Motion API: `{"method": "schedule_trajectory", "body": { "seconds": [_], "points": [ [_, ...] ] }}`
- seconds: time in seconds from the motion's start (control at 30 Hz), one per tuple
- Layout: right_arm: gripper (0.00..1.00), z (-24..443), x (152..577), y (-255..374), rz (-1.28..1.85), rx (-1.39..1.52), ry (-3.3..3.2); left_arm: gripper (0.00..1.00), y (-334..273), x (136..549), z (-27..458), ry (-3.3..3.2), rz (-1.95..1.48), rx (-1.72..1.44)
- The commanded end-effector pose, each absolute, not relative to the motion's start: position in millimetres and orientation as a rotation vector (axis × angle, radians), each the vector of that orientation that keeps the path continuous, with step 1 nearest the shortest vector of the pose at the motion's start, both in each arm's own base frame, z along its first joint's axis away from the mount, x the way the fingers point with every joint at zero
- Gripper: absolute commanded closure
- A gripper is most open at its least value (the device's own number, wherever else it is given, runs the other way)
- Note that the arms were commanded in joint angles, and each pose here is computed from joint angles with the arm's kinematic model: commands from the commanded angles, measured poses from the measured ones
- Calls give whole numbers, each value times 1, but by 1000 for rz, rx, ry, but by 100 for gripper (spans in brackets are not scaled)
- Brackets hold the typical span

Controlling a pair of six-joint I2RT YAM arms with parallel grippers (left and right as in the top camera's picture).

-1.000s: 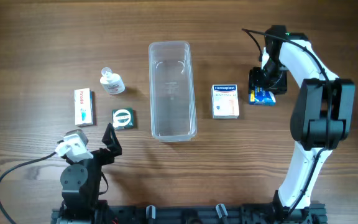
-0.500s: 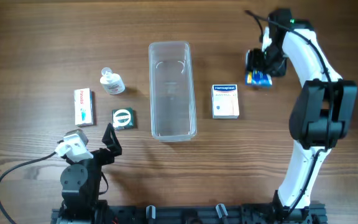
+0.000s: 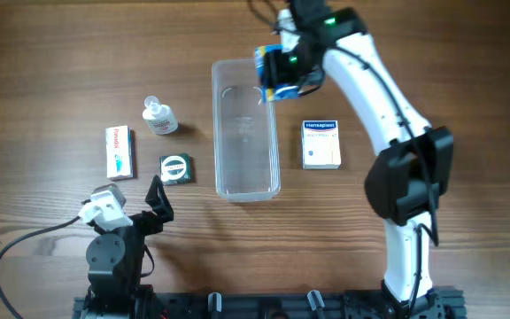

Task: Pack container
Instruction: 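Carry the VapoDrops box left over the clear container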

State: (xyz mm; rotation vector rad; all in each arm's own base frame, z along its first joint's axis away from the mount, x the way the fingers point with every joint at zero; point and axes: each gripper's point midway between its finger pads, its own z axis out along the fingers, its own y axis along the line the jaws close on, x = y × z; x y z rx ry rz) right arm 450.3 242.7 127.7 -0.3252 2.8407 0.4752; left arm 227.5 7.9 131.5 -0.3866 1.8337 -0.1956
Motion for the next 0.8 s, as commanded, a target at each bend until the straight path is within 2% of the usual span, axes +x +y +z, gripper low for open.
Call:
{"method": "schedule_trajectory", "body": {
  "seconds": [0.0,0.23,0.43,0.77],
  "points": [
    [38,138,434,290,667,-297,2842,0,9,228,132,1830,-182,-370],
    [39,140,415,330,702,-239,2849,0,9,228,132,1830,-182,-370],
    [41,130,423,321,504,-103,2839,0,9,228,132,1830,-182,-370],
    [40,73,420,318,425,-68,2958,0,9,228,132,1831,-182,-370]
  ]
}}
